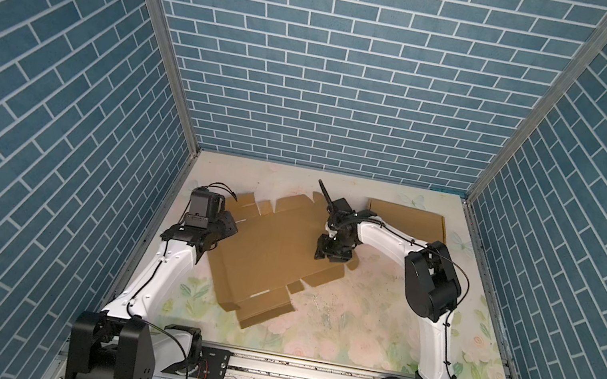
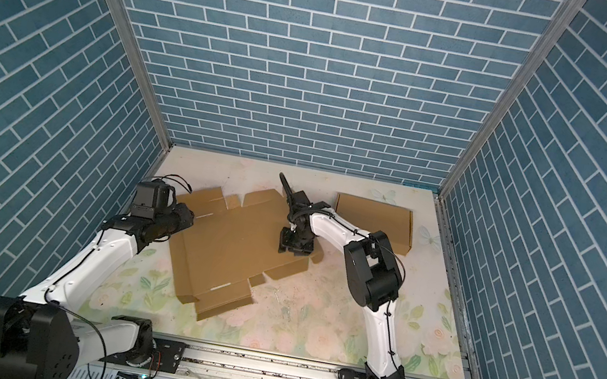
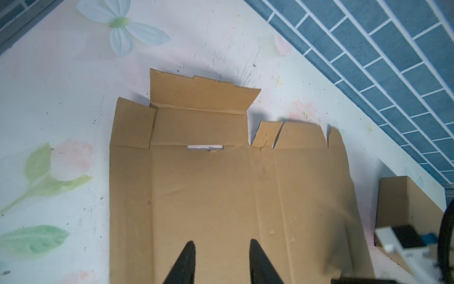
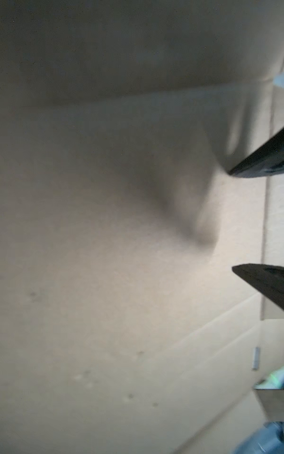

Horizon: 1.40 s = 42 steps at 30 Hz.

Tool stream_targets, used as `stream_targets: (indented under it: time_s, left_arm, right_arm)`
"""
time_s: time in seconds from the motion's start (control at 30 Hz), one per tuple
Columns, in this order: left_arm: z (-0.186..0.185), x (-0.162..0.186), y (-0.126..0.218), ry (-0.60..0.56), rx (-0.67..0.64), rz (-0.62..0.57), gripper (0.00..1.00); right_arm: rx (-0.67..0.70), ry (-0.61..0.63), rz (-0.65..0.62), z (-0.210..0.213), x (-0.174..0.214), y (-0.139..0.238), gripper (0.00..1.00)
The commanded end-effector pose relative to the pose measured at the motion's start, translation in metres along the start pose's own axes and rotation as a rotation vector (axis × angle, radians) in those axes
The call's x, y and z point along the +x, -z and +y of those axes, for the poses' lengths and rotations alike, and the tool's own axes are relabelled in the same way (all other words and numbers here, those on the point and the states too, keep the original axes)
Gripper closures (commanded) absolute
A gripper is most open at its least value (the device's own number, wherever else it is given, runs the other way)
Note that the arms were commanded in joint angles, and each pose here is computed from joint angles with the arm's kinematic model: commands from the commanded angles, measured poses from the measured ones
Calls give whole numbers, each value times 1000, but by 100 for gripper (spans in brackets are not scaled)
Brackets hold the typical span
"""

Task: Fold the paper box

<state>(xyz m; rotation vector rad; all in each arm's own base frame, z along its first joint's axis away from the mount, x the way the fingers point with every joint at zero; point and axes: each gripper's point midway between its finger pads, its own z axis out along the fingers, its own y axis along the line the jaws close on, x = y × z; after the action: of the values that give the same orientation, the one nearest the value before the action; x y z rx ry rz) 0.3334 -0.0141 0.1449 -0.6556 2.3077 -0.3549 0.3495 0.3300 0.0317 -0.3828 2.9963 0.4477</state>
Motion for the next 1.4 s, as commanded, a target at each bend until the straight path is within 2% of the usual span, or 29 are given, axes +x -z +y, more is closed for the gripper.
stream_targets:
  time_s: [0.0,0.1,0.2,0.3,0.43,0.6,0.7,0.83,0.93,1.17,1.3,1.37]
  left_arm:
    - [12,21,-6,4,-17,63,63]
    - [12,32,-15,32,3,92,63]
    - [19,55,-30,56,14,154,64]
    - [20,73,-44,57,21,198,65]
    - [25,107,-54,46,4,280,67]
    - [36,144,-53,26,-43,337,68]
    - [47,161,-47,31,-76,368,68]
    - [60,175,-33,37,-101,380,68]
    - [64,181,-21,47,-101,374,69]
    - [61,190,0,46,-96,375,69]
    - [52,200,-7,75,-63,393,69]
    - [36,201,-14,85,-26,392,69]
  right_arm:
    - [338,162,-67,-54,-41,-1,38]
    - [286,216,-222,-24,-84,33,33]
    - [174,210,-298,5,-89,67,32]
    - [31,87,-252,21,-58,83,33]
    - [-114,-111,-143,25,9,77,32]
    - [-192,-308,-120,5,67,71,26]
    - [-209,-367,-99,-3,76,54,24]
    - [-239,-410,-95,-4,69,36,24]
    - [-272,-395,-87,6,55,26,25]
    - [-299,-304,-79,40,-8,13,29]
    - [-258,-270,-119,38,-50,8,29]
    - [-291,-258,-145,40,-70,14,28]
